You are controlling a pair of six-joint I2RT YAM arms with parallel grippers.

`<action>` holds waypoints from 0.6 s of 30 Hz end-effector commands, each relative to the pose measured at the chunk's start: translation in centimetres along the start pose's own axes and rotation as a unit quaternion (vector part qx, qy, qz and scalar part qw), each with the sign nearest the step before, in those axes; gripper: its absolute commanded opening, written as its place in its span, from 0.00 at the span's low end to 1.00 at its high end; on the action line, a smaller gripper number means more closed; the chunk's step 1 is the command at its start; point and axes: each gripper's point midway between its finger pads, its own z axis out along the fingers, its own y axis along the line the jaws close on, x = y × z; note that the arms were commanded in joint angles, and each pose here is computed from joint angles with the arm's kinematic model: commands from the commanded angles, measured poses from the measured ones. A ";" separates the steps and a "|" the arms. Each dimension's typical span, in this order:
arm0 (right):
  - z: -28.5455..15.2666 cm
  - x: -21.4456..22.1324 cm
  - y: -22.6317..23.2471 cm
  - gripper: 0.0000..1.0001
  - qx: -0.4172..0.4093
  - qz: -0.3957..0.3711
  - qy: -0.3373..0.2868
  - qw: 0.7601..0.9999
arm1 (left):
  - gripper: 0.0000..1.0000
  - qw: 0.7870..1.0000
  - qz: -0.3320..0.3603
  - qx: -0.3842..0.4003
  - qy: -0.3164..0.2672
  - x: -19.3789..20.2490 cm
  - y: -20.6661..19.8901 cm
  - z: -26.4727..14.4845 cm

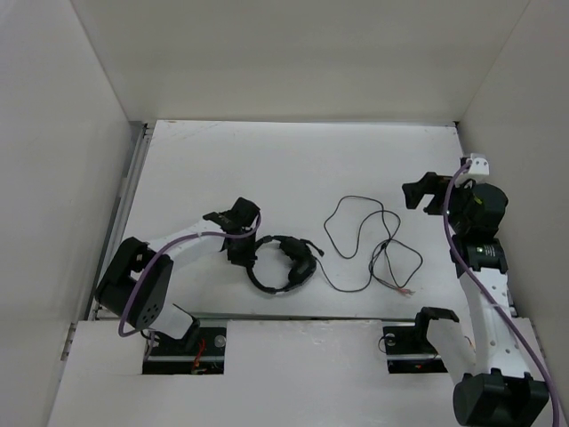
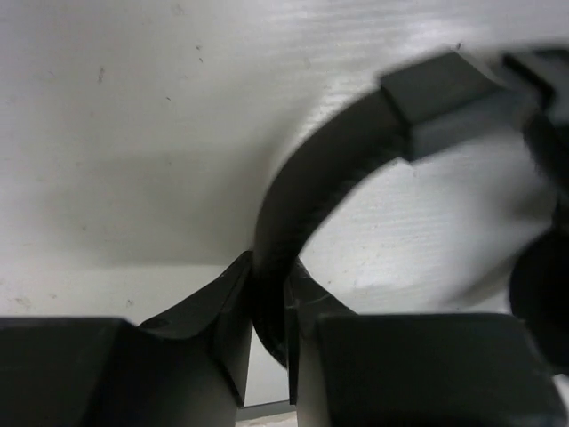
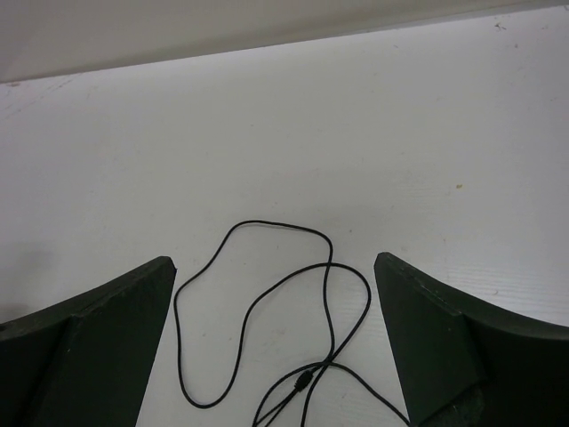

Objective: Wrap the headphones

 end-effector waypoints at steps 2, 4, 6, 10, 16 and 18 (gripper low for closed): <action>-0.3 -1.5 0.3 1.00 -0.008 0.001 -0.032 0.999 | 0.09 0.999 -0.034 -0.042 -0.005 -0.5 2.7 1.9; -0.3 -1.4 0.3 1.00 -0.008 -0.001 -0.031 0.999 | 0.03 0.998 -0.039 -0.034 -0.025 -2.2 2.5 1.7; -0.3 -1.0 0.5 1.00 -0.015 -0.004 -0.026 1.000 | 0.00 0.998 -0.036 -0.026 -0.046 -4.0 1.9 1.2; -0.4 -0.2 1.9 1.00 -0.053 -0.015 -0.010 0.998 | 0.00 0.994 -0.025 -0.001 -0.106 -8.8 0.0 -1.2; 0.2 3.1 7.4 1.00 -0.176 -0.141 0.049 0.973 | 0.00 0.976 0.045 0.035 -0.211 -17.0 -3.4 -7.9; 0.9 4.0 9.3 1.00 -0.206 -0.205 0.063 0.955 | 0.00 0.964 0.068 0.043 -0.252 -19.8 -4.3 -10.6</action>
